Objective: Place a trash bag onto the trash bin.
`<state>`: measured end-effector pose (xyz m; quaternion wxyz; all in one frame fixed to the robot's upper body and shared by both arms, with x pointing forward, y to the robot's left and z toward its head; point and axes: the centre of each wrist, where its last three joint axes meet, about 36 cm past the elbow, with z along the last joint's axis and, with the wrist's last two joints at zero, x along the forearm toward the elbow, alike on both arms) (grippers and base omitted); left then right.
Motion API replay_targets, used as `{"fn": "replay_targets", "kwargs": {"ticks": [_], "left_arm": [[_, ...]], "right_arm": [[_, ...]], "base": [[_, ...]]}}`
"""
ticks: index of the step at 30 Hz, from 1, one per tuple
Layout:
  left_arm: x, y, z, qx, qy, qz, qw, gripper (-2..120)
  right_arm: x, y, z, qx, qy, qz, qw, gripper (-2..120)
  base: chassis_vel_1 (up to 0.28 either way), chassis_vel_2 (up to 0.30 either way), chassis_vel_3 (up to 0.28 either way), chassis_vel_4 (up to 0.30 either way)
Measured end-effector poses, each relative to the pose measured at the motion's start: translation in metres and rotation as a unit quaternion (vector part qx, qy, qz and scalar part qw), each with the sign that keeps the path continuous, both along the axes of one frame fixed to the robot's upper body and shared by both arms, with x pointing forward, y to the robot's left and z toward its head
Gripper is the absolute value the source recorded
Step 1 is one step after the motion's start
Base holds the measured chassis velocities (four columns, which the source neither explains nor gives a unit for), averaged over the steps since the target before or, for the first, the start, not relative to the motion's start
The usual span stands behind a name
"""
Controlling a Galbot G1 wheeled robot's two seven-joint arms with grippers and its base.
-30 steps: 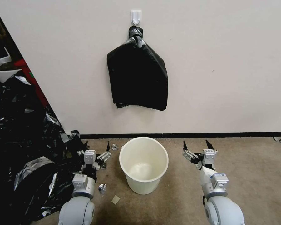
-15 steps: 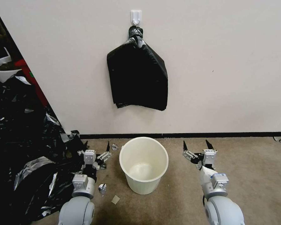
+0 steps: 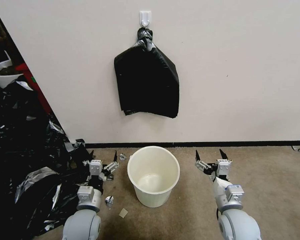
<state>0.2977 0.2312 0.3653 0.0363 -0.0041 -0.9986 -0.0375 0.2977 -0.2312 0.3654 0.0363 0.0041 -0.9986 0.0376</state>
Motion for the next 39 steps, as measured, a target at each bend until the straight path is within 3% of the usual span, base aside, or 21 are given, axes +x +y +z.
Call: {"fn": "replay_targets", "kwargs": {"ticks": [39], "left_arm": [[0.0, 0.0, 0.0, 0.0, 0.0, 0.0, 1.0, 100]], "right_arm": [[0.0, 0.0, 0.0, 0.0, 0.0, 0.0, 1.0, 100]], "base": [[0.0, 0.0, 0.0, 0.0]]}}
